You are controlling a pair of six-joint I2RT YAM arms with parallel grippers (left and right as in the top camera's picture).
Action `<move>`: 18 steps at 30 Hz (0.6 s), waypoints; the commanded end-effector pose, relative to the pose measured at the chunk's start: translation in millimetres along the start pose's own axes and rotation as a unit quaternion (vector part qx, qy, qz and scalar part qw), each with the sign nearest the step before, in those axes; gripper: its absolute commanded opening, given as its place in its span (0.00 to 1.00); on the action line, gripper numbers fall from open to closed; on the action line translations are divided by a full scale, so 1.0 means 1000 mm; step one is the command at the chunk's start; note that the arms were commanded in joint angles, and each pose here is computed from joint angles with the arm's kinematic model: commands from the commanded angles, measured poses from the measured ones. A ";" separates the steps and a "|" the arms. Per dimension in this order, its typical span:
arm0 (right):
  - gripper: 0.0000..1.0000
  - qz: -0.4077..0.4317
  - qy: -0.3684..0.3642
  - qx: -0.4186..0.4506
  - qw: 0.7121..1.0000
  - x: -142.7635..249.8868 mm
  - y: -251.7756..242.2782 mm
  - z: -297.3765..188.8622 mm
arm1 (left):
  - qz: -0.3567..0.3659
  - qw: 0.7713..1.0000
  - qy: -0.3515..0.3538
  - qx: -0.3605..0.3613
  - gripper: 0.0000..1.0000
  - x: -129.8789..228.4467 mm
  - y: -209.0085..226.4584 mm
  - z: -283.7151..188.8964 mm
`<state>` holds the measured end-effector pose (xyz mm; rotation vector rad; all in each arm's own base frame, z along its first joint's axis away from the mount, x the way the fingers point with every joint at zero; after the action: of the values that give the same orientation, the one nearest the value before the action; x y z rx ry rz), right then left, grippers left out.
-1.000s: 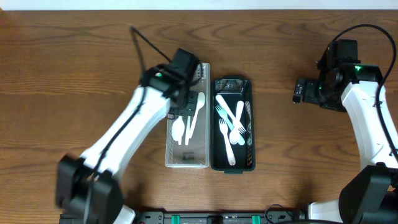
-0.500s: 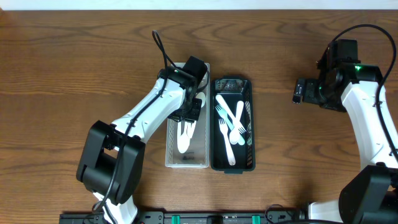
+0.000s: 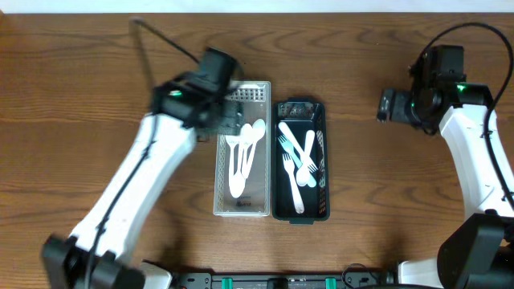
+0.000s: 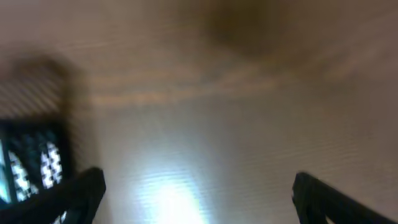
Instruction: Pack container
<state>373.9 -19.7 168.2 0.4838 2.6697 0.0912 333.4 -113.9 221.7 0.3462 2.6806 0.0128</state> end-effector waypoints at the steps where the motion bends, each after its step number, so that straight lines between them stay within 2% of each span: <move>1: 0.99 -0.046 -0.035 -0.045 0.997 -0.010 0.035 0.000 | -0.045 0.997 -0.027 -0.057 0.98 -0.009 0.046 -0.008; 4: 0.99 -0.086 -0.092 -0.072 0.989 -0.028 0.061 -0.004 | -0.084 0.992 -0.049 -0.075 0.98 -0.018 0.075 -0.007; 8: 0.99 -0.092 -0.175 -0.077 0.977 -0.057 0.077 -0.015 | -0.117 0.986 -0.073 -0.091 0.98 -0.025 0.102 -0.008; 11: 0.99 -0.087 -0.191 -0.074 0.975 -0.063 0.074 -0.022 | -0.132 0.982 -0.091 -0.100 0.98 -0.030 0.116 -0.011; 14: 0.99 -0.085 -0.173 -0.053 0.980 -0.052 0.064 -0.029 | -0.109 0.986 -0.077 -0.103 0.98 -0.022 0.117 -0.016; 18: 0.99 -0.077 -0.172 -0.039 0.981 -0.035 0.051 -0.065 | -0.103 0.982 -0.092 -0.128 0.98 -0.007 0.112 -0.038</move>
<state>414.0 25.1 209.1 0.2274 2.4256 0.0980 369.7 -9.6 246.1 -0.0273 2.5485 0.1680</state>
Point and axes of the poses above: each gripper's point midway between its finger pads, its own z axis out along the fingers, its own y axis along the line the jaws close on, x = y × z, the point moved 3 cm from there along -z, back along the fingers, and after that the axes turned 9 degrees about z, right-handed, at the moved point
